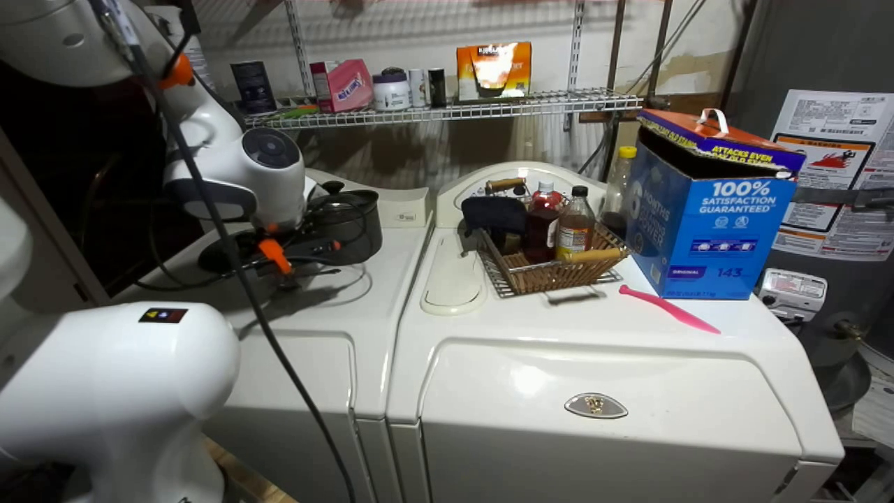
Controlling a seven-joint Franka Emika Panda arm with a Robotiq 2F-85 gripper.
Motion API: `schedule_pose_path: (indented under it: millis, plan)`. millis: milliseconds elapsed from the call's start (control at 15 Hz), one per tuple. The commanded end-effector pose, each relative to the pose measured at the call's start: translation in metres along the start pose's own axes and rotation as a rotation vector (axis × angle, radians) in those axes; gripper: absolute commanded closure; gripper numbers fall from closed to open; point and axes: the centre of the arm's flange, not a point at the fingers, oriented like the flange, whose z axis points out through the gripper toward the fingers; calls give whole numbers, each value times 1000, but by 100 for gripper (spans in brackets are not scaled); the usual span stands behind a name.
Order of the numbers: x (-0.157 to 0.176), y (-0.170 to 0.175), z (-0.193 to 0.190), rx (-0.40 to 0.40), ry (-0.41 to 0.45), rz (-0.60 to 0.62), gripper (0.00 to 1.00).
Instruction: Put one spoon in the basket
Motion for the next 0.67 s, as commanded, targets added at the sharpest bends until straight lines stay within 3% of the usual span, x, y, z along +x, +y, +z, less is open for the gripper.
schedule_pose_path:
  millis: [0, 467, 600]
  plan:
    - [-6, 4, 39, -15, 31, -27, 0]
    - [-6, 8, 62, -62, 76, 18, 0]
    - [-7, 11, 70, -67, 77, 30, 14]
